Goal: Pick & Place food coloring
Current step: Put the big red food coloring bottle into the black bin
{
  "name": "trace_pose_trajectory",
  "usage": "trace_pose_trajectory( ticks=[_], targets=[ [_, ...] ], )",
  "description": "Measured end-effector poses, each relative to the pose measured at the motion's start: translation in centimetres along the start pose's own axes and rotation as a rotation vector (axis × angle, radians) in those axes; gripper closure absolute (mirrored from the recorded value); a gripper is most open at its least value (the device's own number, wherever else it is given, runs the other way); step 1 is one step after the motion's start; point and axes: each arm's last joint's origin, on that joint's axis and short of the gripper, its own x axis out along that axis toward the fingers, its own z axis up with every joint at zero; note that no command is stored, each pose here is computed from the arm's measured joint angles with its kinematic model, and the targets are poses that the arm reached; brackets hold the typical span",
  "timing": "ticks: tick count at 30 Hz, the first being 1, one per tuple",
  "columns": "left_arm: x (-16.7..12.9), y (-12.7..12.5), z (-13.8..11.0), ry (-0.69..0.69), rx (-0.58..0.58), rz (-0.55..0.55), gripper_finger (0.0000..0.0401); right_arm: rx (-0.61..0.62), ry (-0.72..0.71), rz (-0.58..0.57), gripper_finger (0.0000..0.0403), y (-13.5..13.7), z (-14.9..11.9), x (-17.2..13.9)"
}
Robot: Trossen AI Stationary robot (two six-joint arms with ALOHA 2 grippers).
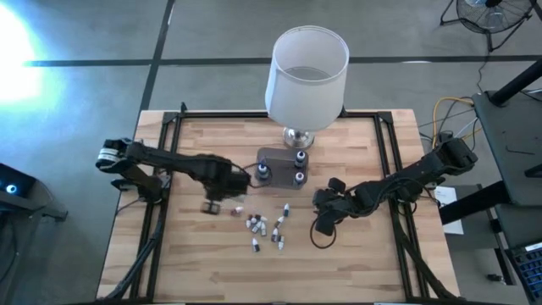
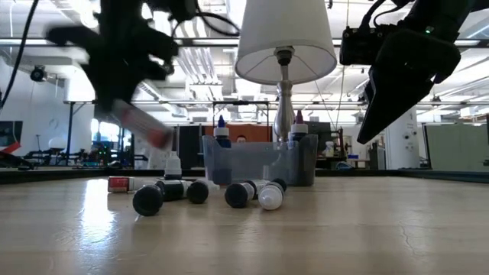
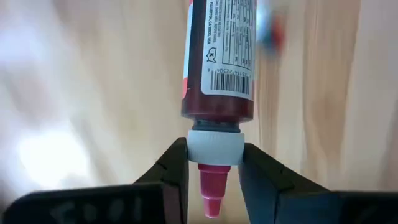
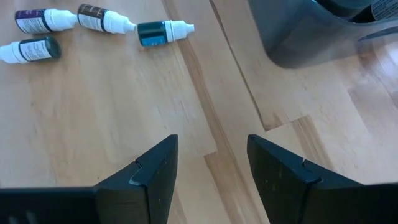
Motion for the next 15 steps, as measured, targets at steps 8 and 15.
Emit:
trace_pose_trajectory(
  ticks=[8, 15],
  targets=[
    [-3.7, 1.3, -0.3, 0.136, -0.102, -0.140, 0.0328, -0.002, -0.005, -0.016, 0.0218, -0.1, -0.1, 0.1],
    [0.0, 0.7, 0.2, 0.257, -0.179, -0.248, 0.0324, 0.053, -0.008, -0.020, 0.0218, -0.1, -0.2, 0.1]
  ],
)
